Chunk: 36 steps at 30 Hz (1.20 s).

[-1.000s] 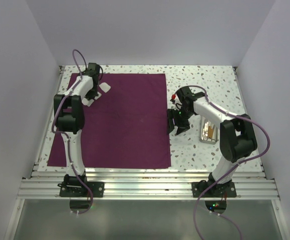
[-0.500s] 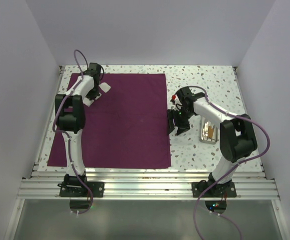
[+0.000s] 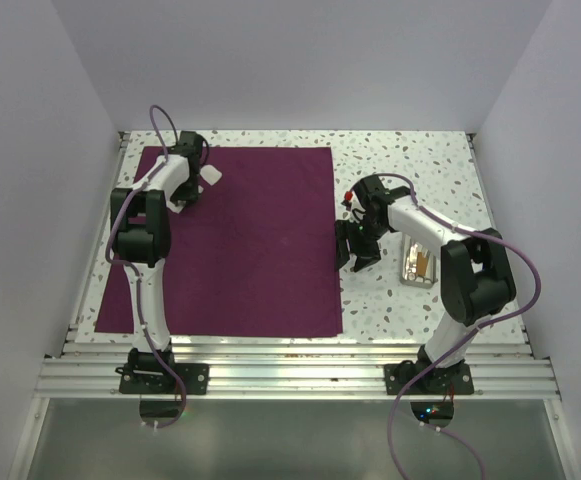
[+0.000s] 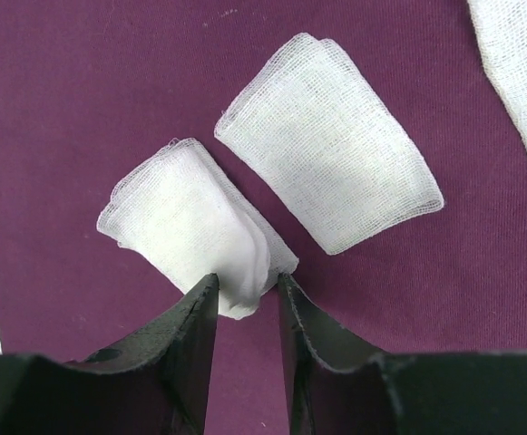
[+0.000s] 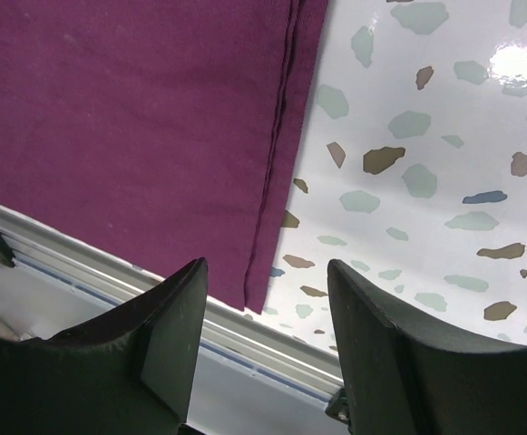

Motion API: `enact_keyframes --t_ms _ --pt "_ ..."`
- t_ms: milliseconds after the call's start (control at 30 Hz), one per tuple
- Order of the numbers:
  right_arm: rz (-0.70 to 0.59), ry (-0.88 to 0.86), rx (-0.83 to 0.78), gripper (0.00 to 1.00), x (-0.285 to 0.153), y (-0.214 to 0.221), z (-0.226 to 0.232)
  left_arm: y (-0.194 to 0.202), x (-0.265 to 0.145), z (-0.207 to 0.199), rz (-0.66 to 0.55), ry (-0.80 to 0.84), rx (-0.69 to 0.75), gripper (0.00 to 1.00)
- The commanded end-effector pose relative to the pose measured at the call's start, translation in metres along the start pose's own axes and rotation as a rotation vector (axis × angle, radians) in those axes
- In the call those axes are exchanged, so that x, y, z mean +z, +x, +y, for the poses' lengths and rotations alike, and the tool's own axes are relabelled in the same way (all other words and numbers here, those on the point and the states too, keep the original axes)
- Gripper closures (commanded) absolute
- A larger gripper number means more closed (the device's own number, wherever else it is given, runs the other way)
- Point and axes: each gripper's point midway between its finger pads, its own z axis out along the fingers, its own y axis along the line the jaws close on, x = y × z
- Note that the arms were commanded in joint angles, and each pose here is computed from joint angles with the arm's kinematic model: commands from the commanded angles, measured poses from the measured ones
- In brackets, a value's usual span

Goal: Prepare the surgical pack

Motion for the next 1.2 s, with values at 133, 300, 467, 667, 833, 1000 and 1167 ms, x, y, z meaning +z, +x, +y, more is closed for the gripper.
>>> enact_keyframes --t_ms 133,300,467,667,833,1000,1167 --pt "-0.036 -0.021 -0.011 0.41 -0.01 0.0 0.01 -0.012 -0.012 -0.005 -0.049 0.043 -0.015 0.61" --pt "-0.041 -0.022 -0.013 0.41 -0.012 -0.002 0.011 -0.012 -0.014 -0.009 -0.05 0.066 -0.021 0.58" --pt "-0.04 -0.02 -0.011 0.41 -0.011 -0.002 0.011 -0.009 -0.009 -0.014 -0.038 0.082 -0.016 0.57" --pt "-0.04 -0.018 -0.015 0.41 -0.011 -0.001 0.011 -0.01 0.0 -0.007 -0.018 0.052 -0.03 0.6" --pt "-0.042 -0.016 -0.013 0.4 -0.011 -0.002 0.011 -0.006 0.005 0.005 -0.002 0.027 -0.051 0.71" --pt "-0.04 -0.018 -0.012 0.4 -0.011 -0.002 0.012 -0.009 0.006 0.013 -0.004 0.023 -0.07 0.77" --pt "-0.038 -0.019 -0.015 0.4 -0.011 -0.002 0.014 -0.011 0.005 0.017 -0.01 0.02 -0.081 0.85"
